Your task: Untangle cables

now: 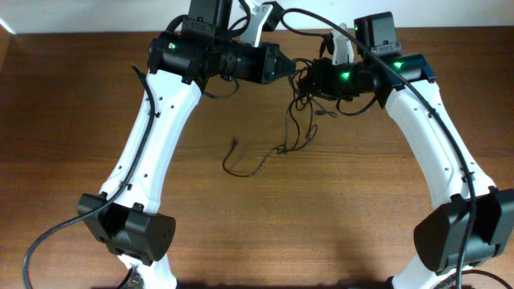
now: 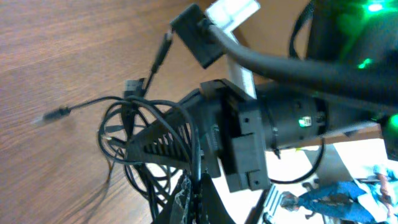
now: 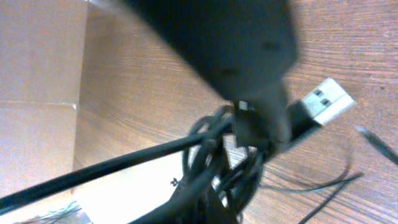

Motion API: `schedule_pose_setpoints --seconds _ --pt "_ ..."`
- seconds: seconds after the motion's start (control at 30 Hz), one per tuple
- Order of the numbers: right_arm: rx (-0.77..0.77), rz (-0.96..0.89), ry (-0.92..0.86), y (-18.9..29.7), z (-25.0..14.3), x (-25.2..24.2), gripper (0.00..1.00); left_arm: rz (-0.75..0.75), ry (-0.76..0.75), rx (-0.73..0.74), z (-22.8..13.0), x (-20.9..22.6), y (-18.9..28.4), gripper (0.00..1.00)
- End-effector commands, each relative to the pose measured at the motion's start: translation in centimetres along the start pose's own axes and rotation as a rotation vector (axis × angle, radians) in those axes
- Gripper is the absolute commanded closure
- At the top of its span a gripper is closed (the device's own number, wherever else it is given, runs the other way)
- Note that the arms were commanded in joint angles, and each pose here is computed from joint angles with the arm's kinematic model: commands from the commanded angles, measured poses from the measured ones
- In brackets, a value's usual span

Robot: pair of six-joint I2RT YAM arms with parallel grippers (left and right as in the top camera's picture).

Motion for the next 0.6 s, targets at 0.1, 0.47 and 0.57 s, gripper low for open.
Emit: schedule_pose_setpoints --seconds 0.1,0.47,0.57 --pt "-0.107 -0.039 0.018 4.4 1.5 0.2 0.96 0.385 -0.016 -0.188 2.6 4.0 3.0 1.00" --pt "-0.246 -0.103 0.039 17.7 -1.5 0.8 0.96 0.603 0.013 -0.214 2.3 6.8 4.5 0.54" --pt "-0.229 -0.106 0.047 17.6 -1.9 0.7 0.96 0.520 -0.049 -0.165 1.9 5.8 3.7 0.43"
Point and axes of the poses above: each gripper's point midway between its finger pads, its own y axis back along the fingers, its own x axis along the line the jaws close on, z = x × y, the point moved 3 cm from there along y, back along the fingers, and after that the axes turned 10 degrees about y, right-handed, at the moved point
